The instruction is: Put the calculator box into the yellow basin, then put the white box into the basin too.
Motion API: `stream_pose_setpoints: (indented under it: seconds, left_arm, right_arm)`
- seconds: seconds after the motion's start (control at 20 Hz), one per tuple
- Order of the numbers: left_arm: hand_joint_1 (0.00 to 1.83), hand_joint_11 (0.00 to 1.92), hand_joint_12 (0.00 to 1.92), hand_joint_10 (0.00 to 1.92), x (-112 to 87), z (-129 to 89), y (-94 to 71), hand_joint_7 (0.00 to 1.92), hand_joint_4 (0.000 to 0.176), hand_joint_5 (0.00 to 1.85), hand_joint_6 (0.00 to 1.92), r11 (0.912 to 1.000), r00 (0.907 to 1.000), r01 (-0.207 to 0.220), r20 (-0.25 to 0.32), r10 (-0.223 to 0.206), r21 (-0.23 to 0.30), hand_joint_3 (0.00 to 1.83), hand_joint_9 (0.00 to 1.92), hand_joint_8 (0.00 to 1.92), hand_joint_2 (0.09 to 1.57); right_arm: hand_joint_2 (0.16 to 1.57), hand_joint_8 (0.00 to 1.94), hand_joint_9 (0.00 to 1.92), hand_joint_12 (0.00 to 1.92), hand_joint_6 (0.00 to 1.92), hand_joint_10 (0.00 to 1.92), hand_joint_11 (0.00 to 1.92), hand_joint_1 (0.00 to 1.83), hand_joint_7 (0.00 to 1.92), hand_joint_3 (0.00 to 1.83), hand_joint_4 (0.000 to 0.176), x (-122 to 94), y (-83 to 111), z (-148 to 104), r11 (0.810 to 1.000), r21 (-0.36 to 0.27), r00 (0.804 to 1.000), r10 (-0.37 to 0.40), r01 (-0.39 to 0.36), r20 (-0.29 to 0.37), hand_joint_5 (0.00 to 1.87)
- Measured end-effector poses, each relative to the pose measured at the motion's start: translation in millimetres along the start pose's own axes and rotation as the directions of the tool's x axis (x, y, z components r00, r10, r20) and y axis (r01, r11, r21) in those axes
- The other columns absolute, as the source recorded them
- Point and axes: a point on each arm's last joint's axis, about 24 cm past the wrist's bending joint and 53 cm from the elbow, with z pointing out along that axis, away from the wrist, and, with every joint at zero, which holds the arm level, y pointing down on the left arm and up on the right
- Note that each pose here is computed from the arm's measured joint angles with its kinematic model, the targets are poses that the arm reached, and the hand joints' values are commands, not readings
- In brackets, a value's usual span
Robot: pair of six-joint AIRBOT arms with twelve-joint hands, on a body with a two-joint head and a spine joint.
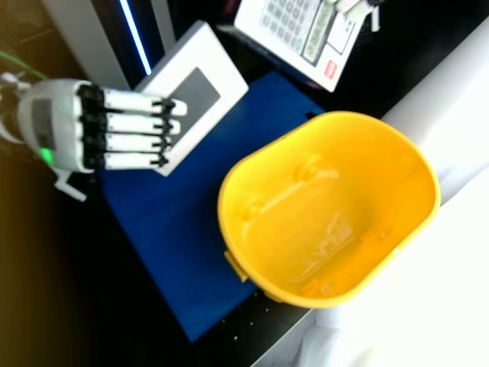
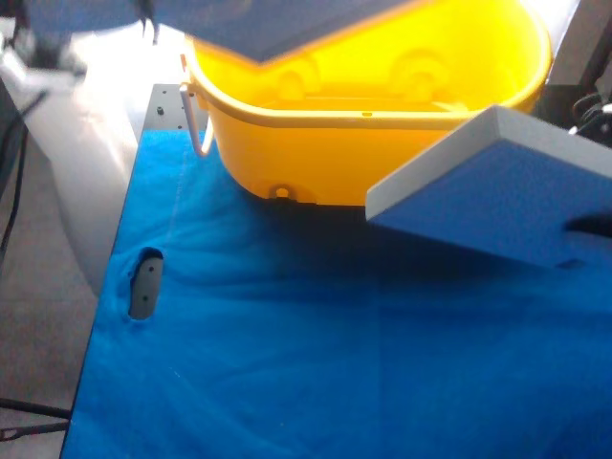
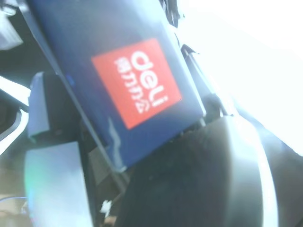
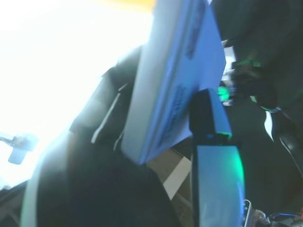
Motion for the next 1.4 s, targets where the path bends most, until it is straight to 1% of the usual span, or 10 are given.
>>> stream_pose_setpoints:
  seconds: [0.15,0.35,0.55,0.6,0.85,1.1,1.15,1.2,1.35,1.4]
  left_arm:
    - [1.37,0.84,1.47,1.33,-4.9,31.1,3.5,0.94,0.000,0.79,0.99,0.9990,0.9990,-0.044,-0.007,0.044,0.009,0.00,0.94,1.13,1.14]
    - [1.37,0.84,1.47,1.34,12.2,67.5,42.0,0.94,0.000,0.80,0.97,0.9932,0.9949,-0.073,-0.076,0.066,-0.091,0.00,0.94,1.14,1.15]
    - [1.37,0.78,1.45,1.27,48.0,77.8,97.6,0.89,0.000,0.85,1.13,0.9647,0.9821,-0.095,-0.181,0.050,-0.246,0.00,0.91,1.07,1.14]
    - [1.34,0.47,1.58,1.45,52.4,78.4,107.7,0.78,0.000,0.87,1.18,0.9566,0.9797,-0.099,-0.195,0.045,-0.274,0.01,0.71,1.21,1.19]
    - [1.36,0.84,1.50,1.33,73.3,71.3,155.1,0.82,0.000,0.78,1.23,0.9031,0.9628,-0.151,-0.267,0.042,-0.402,0.00,0.89,1.20,1.17]
    - [1.16,0.21,1.82,1.28,89.1,68.0,163.1,0.78,0.000,0.70,1.34,0.8913,0.9543,-0.154,-0.298,0.022,-0.427,0.00,0.50,1.38,1.24]
    - [1.09,0.05,1.79,1.17,87.4,68.0,164.3,0.53,0.000,0.70,1.38,0.8904,0.9550,-0.155,-0.296,0.024,-0.428,0.00,0.37,1.02,1.25]
    - [1.06,0.01,1.69,1.05,85.4,67.5,166.4,0.39,0.000,0.45,0.97,0.8880,0.9563,-0.154,-0.292,0.023,-0.433,0.00,0.24,0.78,1.18]
    - [0.96,0.00,1.27,0.66,82.5,63.3,173.8,0.34,0.001,0.40,0.43,0.8789,0.9585,-0.150,-0.285,0.017,-0.453,0.00,0.07,0.22,1.14]
    - [0.91,0.00,1.00,0.49,83.8,60.7,176.3,0.28,0.052,0.38,0.27,0.8755,0.9590,-0.144,-0.283,0.008,-0.461,0.00,0.03,0.09,1.12]
  right_arm:
    - [1.09,0.89,0.98,1.35,0.84,1.19,0.91,1.38,1.07,0.00,0.000,3.3,-3.2,-0.3,1.000,0.009,1.000,0.006,-0.006,-0.006,0.94]
    - [1.08,0.77,0.98,1.34,0.95,1.14,0.83,1.39,1.10,0.00,0.000,7.4,-5.6,0.3,1.000,0.014,1.000,0.011,-0.011,-0.018,0.96]
    - [1.08,0.75,1.00,1.29,1.00,1.11,0.86,1.39,1.11,0.00,0.000,11.8,-7.7,4.2,1.000,0.010,0.999,0.022,-0.021,-0.025,0.92]
    - [1.08,0.76,1.01,1.29,0.99,1.11,0.88,1.39,1.11,0.00,0.000,12.6,-7.1,6.1,1.000,0.006,0.999,0.023,-0.023,-0.027,0.92]
    - [1.09,0.79,0.98,1.27,1.03,1.11,0.81,1.39,1.10,0.00,0.000,13.9,-8.0,7.0,1.000,0.007,0.999,0.021,-0.020,-0.035,0.92]
    - [1.10,0.92,0.95,1.40,1.03,1.18,0.83,1.38,1.04,0.00,0.000,13.9,-7.0,8.0,1.000,0.002,0.999,0.020,-0.020,-0.036,0.89]
    - [1.11,0.92,0.95,1.41,1.03,1.19,0.84,1.38,1.04,0.00,0.000,13.8,-6.8,8.0,1.000,0.002,0.999,0.020,-0.020,-0.036,0.89]
    - [1.11,0.92,0.95,1.42,1.03,1.19,0.86,1.38,1.04,0.00,0.000,14.0,-7.2,8.0,1.000,0.003,0.999,0.020,-0.020,-0.036,0.89]
    - [1.10,0.91,0.95,1.42,1.02,1.19,0.88,1.38,1.03,0.00,0.000,14.1,-5.9,9.5,1.000,-0.002,0.999,0.021,-0.021,-0.036,0.90]
    - [1.10,0.92,0.95,1.41,1.02,1.18,0.86,1.38,1.04,0.00,0.000,14.2,-5.6,9.6,1.000,-0.005,0.999,0.020,-0.020,-0.038,0.90]
